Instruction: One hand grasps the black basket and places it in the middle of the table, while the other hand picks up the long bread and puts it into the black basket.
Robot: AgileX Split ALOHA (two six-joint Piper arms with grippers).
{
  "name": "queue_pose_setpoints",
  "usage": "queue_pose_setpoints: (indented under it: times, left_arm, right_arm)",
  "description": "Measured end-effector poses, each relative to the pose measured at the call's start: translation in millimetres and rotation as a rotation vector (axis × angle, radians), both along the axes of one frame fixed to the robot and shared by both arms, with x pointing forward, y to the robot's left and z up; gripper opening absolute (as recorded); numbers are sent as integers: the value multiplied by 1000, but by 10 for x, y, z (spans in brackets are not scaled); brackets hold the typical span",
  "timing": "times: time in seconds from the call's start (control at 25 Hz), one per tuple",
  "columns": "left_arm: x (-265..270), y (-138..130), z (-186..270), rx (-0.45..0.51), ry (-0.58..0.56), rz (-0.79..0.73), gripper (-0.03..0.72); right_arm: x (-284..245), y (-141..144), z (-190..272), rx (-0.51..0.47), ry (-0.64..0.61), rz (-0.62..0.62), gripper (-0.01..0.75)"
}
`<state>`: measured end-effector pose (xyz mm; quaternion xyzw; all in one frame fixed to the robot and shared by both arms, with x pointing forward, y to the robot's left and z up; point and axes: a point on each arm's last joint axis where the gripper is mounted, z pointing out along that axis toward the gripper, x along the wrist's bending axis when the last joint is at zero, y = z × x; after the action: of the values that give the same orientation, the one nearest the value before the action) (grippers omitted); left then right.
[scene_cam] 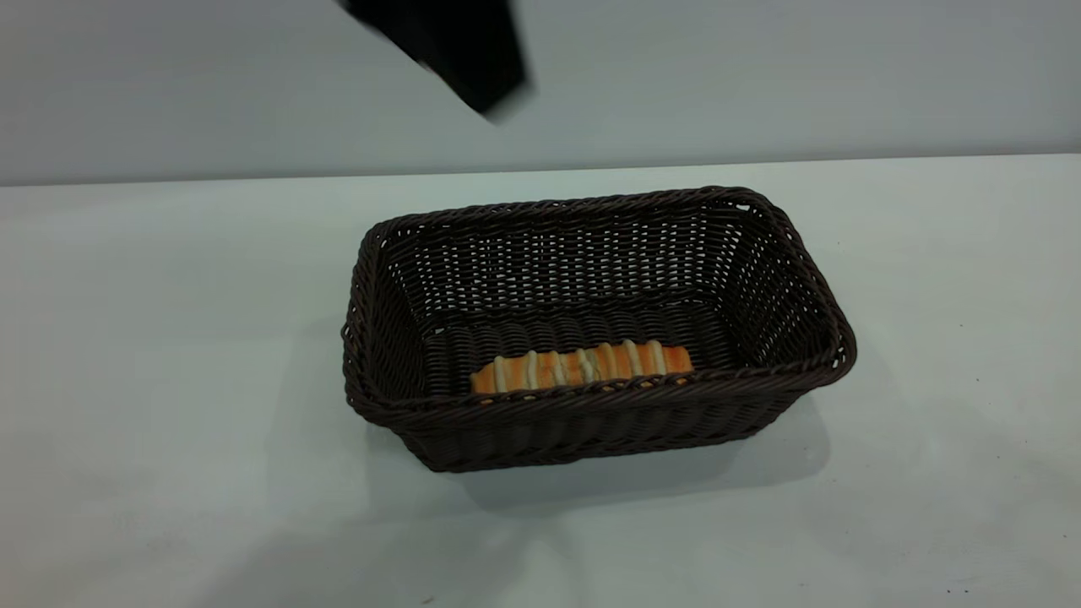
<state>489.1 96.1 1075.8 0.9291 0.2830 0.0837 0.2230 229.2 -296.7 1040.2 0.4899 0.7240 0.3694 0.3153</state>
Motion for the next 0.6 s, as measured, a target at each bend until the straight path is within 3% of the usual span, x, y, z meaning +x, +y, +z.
queue_pose_setpoints:
  times: [0.28, 0.4, 0.6]
  left_arm:
    - [-619, 554, 555, 113, 101, 110, 590]
    - [-789, 696, 725, 61, 46, 146, 590]
    - [-1176, 998, 621, 42, 37, 173, 590]
  right_arm:
    - [-2, 0, 0, 2, -1, 0, 433]
    - [-3, 1, 0, 3, -1, 0, 458]
    - [-3, 2, 0, 4, -1, 1, 493]
